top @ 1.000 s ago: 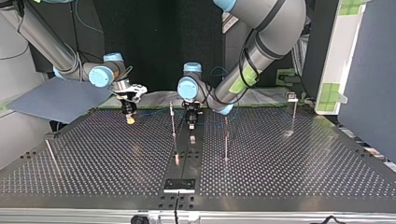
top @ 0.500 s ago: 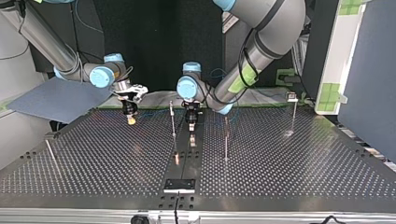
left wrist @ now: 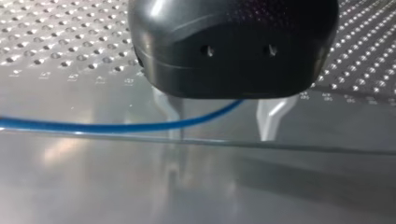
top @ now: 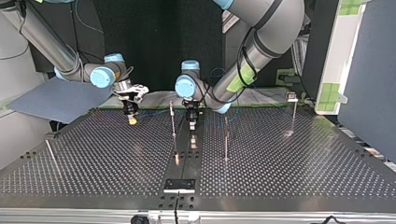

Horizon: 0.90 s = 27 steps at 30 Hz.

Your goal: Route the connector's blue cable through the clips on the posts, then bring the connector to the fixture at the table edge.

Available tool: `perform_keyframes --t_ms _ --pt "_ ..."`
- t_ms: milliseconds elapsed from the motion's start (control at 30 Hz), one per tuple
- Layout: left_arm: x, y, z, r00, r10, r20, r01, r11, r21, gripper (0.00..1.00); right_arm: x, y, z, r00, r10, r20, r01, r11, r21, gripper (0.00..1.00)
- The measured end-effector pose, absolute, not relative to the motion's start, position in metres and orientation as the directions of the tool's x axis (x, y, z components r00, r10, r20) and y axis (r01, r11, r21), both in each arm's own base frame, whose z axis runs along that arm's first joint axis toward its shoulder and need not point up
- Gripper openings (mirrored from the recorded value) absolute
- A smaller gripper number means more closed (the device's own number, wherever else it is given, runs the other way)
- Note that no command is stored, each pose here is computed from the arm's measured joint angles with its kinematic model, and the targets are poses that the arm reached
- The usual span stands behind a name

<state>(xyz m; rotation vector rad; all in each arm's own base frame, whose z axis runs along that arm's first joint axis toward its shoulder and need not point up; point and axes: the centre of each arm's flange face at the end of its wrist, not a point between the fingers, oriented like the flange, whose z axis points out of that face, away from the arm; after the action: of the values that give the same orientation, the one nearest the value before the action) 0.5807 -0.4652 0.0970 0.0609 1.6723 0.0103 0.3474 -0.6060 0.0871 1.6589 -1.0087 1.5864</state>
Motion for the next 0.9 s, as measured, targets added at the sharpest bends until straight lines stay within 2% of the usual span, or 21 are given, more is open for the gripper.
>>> perform_keyframes --t_ms 533,900 --pt "0.55 -0.477 0.096 -0.188 0.133 -0.973 0.08 0.99 0.12 1.0 0.349 -0.603 0.086 -0.01 -0.122 0.993 -0.854 -0.515 -0.072 0.0" --pt "0.527 -0.474 0.128 -0.143 0.103 -0.984 0.086 0.992 0.091 1.0 0.349 -0.602 0.085 -0.008 -0.127 0.992 -0.854 -0.515 -0.073 0.0"
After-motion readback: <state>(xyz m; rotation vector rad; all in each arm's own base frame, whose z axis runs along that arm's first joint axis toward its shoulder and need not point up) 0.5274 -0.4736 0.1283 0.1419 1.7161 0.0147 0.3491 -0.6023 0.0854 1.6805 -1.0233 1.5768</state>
